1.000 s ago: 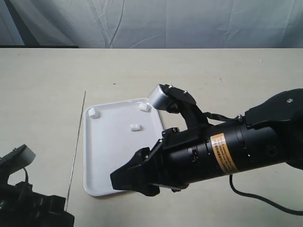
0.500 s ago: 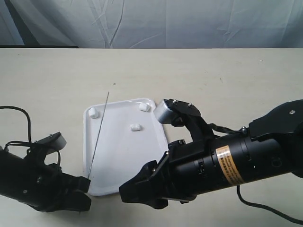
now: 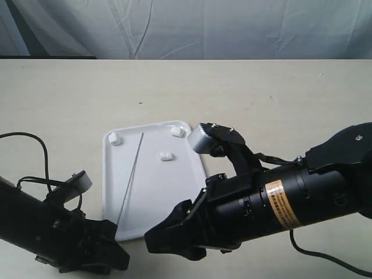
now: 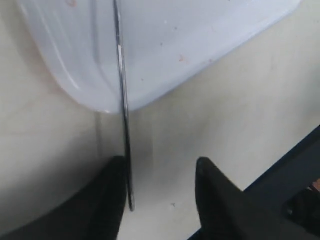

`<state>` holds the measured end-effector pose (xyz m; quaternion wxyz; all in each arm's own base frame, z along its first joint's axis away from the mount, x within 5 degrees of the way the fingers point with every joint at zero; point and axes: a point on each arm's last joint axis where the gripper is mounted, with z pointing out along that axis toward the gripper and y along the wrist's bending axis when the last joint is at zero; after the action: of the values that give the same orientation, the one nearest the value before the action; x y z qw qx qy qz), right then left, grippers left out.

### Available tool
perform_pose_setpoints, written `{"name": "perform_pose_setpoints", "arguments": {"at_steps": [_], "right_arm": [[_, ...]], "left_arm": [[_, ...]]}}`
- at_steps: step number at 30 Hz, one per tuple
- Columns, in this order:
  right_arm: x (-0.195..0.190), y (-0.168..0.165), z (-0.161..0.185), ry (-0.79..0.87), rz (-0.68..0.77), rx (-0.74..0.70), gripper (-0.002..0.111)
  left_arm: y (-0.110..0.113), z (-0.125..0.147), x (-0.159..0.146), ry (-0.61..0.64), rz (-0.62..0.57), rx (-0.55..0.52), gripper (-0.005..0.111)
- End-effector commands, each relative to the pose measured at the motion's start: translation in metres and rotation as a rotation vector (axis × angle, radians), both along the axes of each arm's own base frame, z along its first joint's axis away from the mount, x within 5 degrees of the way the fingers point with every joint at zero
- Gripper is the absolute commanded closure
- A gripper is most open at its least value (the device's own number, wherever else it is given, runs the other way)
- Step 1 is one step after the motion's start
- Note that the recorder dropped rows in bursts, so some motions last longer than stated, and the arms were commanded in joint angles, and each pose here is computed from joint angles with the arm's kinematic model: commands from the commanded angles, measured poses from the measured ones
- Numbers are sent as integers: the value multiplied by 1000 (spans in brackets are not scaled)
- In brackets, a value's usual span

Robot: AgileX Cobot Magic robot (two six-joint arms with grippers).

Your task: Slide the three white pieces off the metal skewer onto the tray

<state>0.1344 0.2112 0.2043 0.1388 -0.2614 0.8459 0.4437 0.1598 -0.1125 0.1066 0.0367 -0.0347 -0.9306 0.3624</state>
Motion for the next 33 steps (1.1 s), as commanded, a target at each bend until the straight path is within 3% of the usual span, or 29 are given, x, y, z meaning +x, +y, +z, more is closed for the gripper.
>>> {"name": "perform_pose_setpoints", "arguments": {"at_steps": [1,5,11,19,26,33], "right_arm": [[-4,-1,2,20,26,16,58],[-10,2,1,10,50,9,58],[-20,-1,-11,0,53,-47,58],[-30,-28,-11,-161,-50,-105,58],[-38,-52,31,-357,-147,39,58],[-58,-85,77,-587,-200,226,63]], "left_arm": [[-1,9,-7,-12,-41,-34,77],[-1,39,-11,-153,11,-103,107],[7,88,-21,-400,104,-146,107],[40,133,-48,-780,241,19,107],[69,164,-76,-1060,283,191,107],[91,178,-100,-1160,371,315,107]]}}
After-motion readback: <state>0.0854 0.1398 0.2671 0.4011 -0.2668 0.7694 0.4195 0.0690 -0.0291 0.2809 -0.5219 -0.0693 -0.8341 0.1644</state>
